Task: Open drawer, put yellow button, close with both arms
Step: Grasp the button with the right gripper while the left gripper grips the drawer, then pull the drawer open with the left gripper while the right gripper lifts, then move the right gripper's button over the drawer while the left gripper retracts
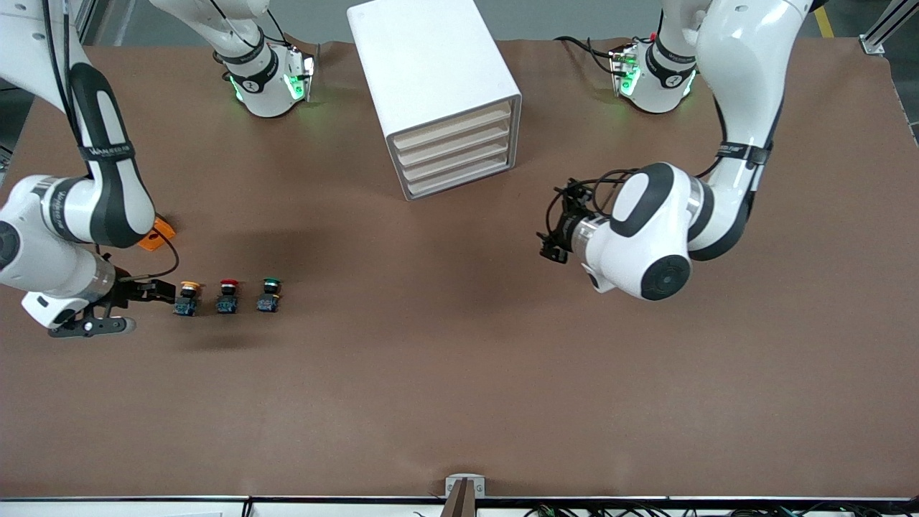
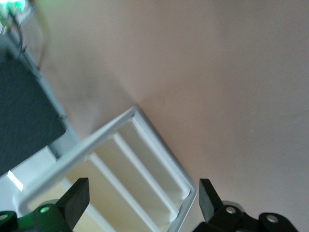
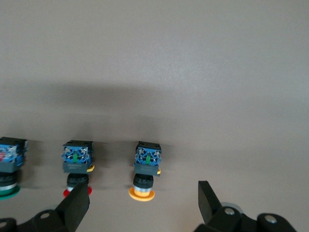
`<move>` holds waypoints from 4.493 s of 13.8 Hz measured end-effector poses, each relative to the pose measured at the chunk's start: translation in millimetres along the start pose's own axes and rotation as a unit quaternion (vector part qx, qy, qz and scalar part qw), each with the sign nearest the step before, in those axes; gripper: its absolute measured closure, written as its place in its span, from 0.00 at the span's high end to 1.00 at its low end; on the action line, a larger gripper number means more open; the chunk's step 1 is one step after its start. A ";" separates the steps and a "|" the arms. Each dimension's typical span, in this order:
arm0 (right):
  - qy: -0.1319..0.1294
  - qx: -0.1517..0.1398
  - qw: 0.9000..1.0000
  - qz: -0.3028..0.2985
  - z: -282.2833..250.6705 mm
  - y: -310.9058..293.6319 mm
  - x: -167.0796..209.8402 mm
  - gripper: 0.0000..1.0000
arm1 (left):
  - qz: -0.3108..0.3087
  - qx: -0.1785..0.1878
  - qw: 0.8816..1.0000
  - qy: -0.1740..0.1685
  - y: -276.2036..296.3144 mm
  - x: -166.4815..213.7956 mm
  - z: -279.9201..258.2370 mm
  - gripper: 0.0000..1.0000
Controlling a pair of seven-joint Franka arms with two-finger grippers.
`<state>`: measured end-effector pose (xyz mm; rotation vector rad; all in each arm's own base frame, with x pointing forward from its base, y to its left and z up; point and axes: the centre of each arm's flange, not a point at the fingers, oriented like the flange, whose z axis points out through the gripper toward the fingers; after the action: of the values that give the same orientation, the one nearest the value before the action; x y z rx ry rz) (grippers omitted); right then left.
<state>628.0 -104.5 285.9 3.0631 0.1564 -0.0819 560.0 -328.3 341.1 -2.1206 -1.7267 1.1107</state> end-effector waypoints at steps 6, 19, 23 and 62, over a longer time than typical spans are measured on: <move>-0.012 0.004 1.000 0.006 46.4 7.3 0.1 1.00 | -0.121 0.092 0.988 -0.027 4.6 -62.6 86.9 0.85; 0.002 0.005 1.000 0.011 106.4 6.8 -24.5 0.92 | -0.214 0.206 0.955 -0.009 -7.2 -104.3 166.2 0.64; -0.005 0.008 1.000 0.014 112.6 9.2 -31.0 0.63 | -0.225 0.225 0.948 -0.010 -4.4 -108.8 187.3 0.57; -0.105 0.078 0.840 0.526 -209.5 -574.5 -133.7 0.41 | -0.132 -0.038 0.990 -0.015 38.5 23.5 -56.2 1.00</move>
<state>446.1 468.0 461.6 2.7673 -1.5604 -0.3586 626.6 -301.8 348.5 -1.8525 -2.0210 1.0221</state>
